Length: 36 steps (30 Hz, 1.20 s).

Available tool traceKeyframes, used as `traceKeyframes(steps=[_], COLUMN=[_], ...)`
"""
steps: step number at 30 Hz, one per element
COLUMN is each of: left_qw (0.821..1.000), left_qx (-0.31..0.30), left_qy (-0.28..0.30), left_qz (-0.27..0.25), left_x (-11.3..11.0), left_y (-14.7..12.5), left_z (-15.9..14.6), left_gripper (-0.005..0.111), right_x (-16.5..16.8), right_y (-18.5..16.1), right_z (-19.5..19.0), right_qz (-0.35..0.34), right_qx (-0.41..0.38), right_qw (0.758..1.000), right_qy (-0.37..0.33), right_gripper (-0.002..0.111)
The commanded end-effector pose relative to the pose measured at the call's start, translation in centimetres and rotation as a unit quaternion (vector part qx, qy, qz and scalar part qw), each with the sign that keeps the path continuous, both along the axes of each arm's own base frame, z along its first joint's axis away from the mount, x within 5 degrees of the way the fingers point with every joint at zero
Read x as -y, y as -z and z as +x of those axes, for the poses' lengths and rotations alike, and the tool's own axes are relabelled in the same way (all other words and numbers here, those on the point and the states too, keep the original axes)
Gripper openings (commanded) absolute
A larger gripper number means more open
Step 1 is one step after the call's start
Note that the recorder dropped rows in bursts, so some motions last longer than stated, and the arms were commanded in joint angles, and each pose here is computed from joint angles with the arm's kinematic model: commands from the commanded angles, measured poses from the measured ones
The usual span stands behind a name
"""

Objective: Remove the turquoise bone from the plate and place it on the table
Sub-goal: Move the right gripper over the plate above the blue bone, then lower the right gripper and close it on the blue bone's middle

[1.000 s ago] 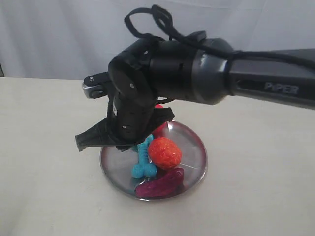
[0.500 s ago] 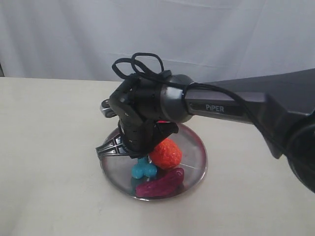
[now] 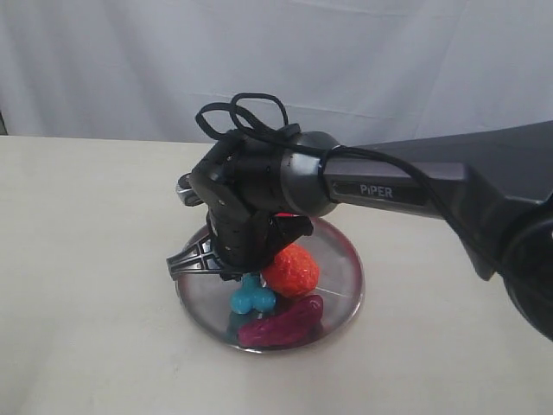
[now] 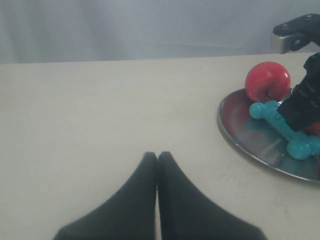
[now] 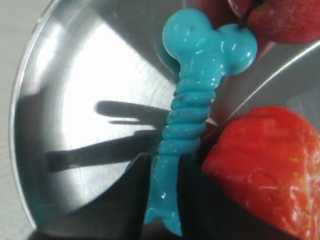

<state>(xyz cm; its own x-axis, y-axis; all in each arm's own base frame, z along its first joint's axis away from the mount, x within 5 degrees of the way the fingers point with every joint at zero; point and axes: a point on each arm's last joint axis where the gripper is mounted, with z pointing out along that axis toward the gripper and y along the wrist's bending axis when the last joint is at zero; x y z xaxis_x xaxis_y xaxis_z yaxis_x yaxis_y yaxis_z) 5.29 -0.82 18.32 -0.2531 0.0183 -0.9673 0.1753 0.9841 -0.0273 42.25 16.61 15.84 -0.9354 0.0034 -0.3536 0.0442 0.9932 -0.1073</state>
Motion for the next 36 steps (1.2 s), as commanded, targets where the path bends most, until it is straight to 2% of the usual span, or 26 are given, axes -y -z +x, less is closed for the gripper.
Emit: traceKeyframes(steps=[1,5,26,36], left_qw=[1.000,1.000,1.000,1.000], left_qx=[-0.001,-0.001,0.000,-0.001], left_qy=[0.001,0.001,0.001,0.001], left_qz=[0.000,0.000,0.001,0.000], left_x=[0.0,0.0,0.0,0.0], left_y=[0.1,0.1,0.1,0.1], left_z=[0.0,0.0,0.0,0.0], left_gripper=[0.000,0.000,0.000,0.000], right_x=[0.1,0.1,0.2,0.2], right_y=[-0.3,-0.3,-0.3,2.1], right_z=[0.2,0.2,0.5,0.8], right_qz=[0.004,0.004,0.000,-0.011], right_qx=[0.008,0.008,0.022,0.010], right_qw=[1.000,1.000,1.000,1.000], right_qy=[0.010,0.010,0.003,0.016], right_gripper=[0.041,0.045,0.045,0.045])
